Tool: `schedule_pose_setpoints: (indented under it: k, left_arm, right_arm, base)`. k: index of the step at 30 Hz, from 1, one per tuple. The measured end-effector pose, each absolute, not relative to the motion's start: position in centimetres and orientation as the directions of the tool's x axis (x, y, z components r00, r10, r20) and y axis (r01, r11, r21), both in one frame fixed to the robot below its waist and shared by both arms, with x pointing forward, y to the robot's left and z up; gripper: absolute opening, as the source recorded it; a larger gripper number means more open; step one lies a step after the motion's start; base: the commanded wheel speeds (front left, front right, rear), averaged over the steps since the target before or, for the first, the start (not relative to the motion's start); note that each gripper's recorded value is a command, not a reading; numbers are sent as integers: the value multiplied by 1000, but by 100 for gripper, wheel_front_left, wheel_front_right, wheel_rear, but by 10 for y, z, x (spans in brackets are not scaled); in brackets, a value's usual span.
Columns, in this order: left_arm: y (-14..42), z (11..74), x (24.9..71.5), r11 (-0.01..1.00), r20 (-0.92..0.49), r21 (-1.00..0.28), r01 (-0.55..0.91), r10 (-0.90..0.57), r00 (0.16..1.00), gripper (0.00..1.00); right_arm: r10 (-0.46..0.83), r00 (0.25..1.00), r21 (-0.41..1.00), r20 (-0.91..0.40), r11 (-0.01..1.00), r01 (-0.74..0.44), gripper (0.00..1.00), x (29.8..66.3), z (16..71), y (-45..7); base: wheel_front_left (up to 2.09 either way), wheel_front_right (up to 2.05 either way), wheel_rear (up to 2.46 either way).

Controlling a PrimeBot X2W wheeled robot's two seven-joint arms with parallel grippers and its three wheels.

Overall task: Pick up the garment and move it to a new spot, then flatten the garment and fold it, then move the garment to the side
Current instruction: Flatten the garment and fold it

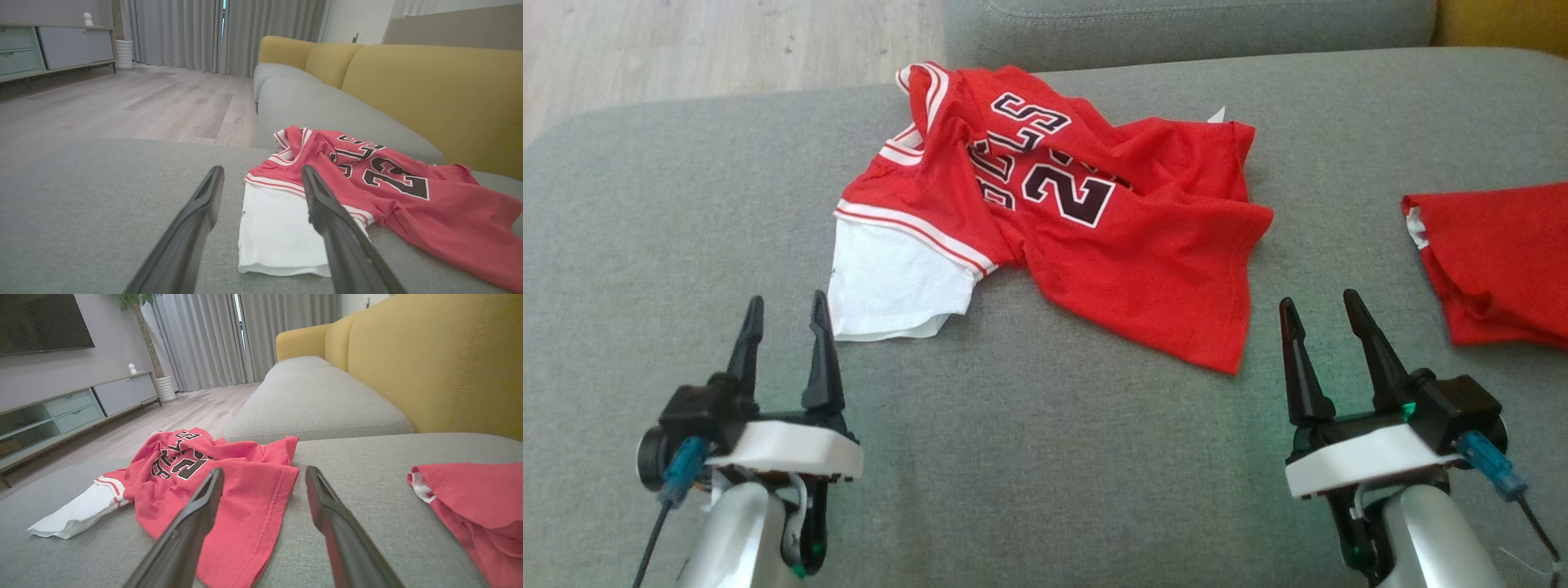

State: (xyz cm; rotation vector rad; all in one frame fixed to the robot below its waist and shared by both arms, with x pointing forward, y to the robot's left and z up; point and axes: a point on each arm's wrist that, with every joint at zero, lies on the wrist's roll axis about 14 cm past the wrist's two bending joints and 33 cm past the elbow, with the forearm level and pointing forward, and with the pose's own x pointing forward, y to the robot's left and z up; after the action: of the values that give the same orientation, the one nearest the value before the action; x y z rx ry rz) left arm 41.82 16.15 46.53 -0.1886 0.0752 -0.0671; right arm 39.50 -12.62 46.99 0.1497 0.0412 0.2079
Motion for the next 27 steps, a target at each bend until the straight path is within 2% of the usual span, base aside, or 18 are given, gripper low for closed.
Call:
schedule_pose_setpoints:
  k: [7, 18, 27]
  left_arm:
    - [155, 425, 424, 983, -242, -161, 85, -123, 962, 100]
    - [163, 365, 449, 994, -487, -93, 60, -98, 868, 100]
    - [162, 355, 464, 994, -531, -64, 87, -108, 840, 100]
  right_arm:
    - [208, 977, 155, -45, 968, -199, 100, 395, 463, -127]
    - [173, 983, 151, -64, 975, -162, 100, 412, 453, -139]
    - [147, 986, 148, -77, 980, -134, 100, 417, 448, -149]
  base:
    - [0, 0, 0]
    - [0, 0, 0]
    - [0, 0, 0]
